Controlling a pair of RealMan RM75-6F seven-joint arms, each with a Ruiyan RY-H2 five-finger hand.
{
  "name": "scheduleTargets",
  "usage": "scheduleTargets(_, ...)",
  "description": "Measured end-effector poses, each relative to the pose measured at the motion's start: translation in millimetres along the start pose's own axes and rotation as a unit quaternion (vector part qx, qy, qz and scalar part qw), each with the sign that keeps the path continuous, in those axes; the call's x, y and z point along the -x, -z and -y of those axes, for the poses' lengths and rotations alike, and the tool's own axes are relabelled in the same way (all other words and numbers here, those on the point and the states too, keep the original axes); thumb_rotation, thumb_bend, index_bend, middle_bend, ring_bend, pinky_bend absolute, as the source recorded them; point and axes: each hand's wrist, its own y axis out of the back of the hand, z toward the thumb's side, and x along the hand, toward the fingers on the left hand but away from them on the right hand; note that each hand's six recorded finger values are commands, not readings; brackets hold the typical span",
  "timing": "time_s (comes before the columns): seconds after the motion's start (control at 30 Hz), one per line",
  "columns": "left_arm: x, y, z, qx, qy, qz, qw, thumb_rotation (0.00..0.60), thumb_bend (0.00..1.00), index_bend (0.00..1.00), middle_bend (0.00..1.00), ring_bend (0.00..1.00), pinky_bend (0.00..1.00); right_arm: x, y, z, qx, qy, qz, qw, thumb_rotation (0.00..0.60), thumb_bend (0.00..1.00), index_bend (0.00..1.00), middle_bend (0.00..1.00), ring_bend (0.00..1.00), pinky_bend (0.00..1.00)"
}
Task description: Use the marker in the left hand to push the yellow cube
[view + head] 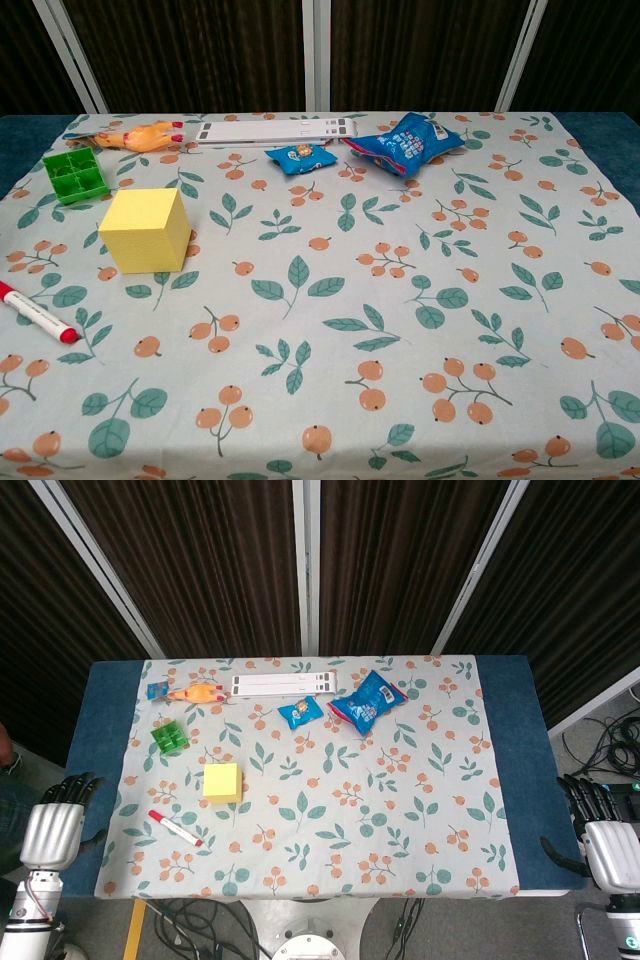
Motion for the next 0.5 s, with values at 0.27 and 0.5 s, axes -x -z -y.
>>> scheduleTargets(0.27, -1, -4, -1, 0.001, -0.004, 0.014, 0.9999, 0.6, 0.19, 0.31, 0.33, 0.2, 0.29, -5, 2, -5, -0.003, 0.009, 0.002, 1.0, 0.546, 0.2, 0.0, 0.05, 0.0, 0.0)
scheduleTargets(0.5, -12, -19, 2, -0.004, -0.014, 0.069, 0.9975, 0.6, 0.19, 0.38, 0.39, 0.21, 0.28, -7, 4, -14, -0.007, 0.022, 0.003, 0.9997, 0.545, 0.2, 0.0, 0.05, 0.0, 0.0)
